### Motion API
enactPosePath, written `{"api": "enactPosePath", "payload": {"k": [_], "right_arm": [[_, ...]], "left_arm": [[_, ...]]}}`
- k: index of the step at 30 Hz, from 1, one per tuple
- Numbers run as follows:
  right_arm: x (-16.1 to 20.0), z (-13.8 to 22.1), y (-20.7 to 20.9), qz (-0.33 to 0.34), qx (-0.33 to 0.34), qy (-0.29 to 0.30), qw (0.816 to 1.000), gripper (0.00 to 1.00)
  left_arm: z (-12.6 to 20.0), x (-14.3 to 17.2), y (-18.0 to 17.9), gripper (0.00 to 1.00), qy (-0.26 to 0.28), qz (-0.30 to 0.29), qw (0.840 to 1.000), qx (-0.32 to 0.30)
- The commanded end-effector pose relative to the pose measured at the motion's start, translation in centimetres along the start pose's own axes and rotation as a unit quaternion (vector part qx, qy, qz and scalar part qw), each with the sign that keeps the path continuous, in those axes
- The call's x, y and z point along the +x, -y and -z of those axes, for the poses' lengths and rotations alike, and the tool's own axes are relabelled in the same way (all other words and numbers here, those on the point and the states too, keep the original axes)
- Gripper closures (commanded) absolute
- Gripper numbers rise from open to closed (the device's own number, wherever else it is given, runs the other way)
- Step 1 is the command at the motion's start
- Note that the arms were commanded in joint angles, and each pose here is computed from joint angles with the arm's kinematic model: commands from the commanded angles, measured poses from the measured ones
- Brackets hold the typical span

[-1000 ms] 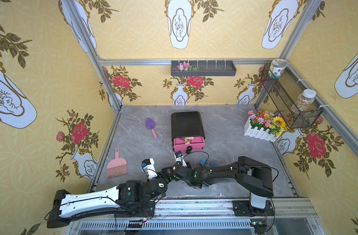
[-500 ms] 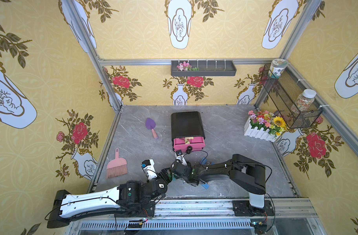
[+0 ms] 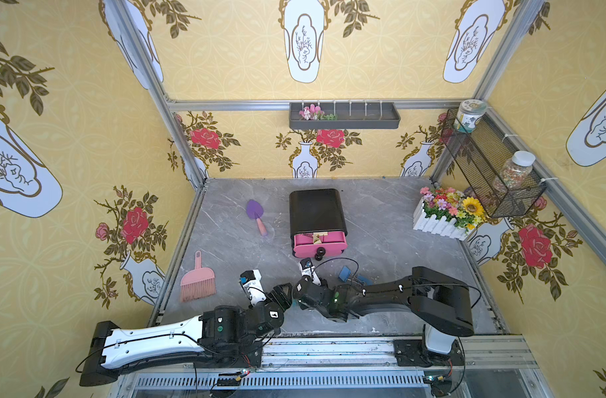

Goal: Put the binder clips in the drawer according to color
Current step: Pick up the binder clip at the center of the board, then open the drawer in the storage box.

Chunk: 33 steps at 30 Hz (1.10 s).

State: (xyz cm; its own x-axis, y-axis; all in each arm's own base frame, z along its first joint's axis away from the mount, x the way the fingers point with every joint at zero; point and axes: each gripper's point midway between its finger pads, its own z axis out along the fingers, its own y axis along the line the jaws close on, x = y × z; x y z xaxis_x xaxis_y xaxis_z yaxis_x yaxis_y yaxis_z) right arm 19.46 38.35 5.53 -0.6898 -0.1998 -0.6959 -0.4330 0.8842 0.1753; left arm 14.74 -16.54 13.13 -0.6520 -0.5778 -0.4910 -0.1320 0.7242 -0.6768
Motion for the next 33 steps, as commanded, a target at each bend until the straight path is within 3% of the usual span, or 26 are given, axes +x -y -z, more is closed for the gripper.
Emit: {"api": "enactPosePath", "payload": {"k": [1,8,13,16,23,27,33], "right_arm": [[-0.1,2.5,-0.4,0.005,-0.009,0.007,1.0,0.59],[-2.0,11.0,0.4,0.022,-0.021,0.044,0.999,0.61],[-7.2,17.3,3.9,0.023,0.003,0.104,0.994,0.6],[-10.2,19.1,6.0,0.01,0.014,0.126,0.992,0.6],[-15.6,20.5,9.1,-0.021,0.008,0.159,0.987,0.59],[-17.9,19.7,10.0,-0.032,0.005,0.16,0.987,0.59],[-20.0,18.2,10.5,-0.045,-0.014,0.152,0.987,0.59]], "left_arm": [[0.3,-1.0,0.2,0.24,0.021,0.0,1.0,0.001],[0.4,-2.5,1.6,0.22,0.036,0.008,0.999,0.008],[-0.6,-4.6,4.3,0.22,0.021,0.005,1.0,0.004],[-1.1,-5.7,6.1,0.22,0.008,-0.007,1.0,0.001],[-2.7,-6.4,9.0,0.21,-0.06,0.033,0.997,0.027],[-3.6,-6.2,9.6,0.2,-0.09,0.081,0.991,0.049],[-5.4,-6.1,9.9,0.2,-0.111,0.101,0.988,0.039]]}}
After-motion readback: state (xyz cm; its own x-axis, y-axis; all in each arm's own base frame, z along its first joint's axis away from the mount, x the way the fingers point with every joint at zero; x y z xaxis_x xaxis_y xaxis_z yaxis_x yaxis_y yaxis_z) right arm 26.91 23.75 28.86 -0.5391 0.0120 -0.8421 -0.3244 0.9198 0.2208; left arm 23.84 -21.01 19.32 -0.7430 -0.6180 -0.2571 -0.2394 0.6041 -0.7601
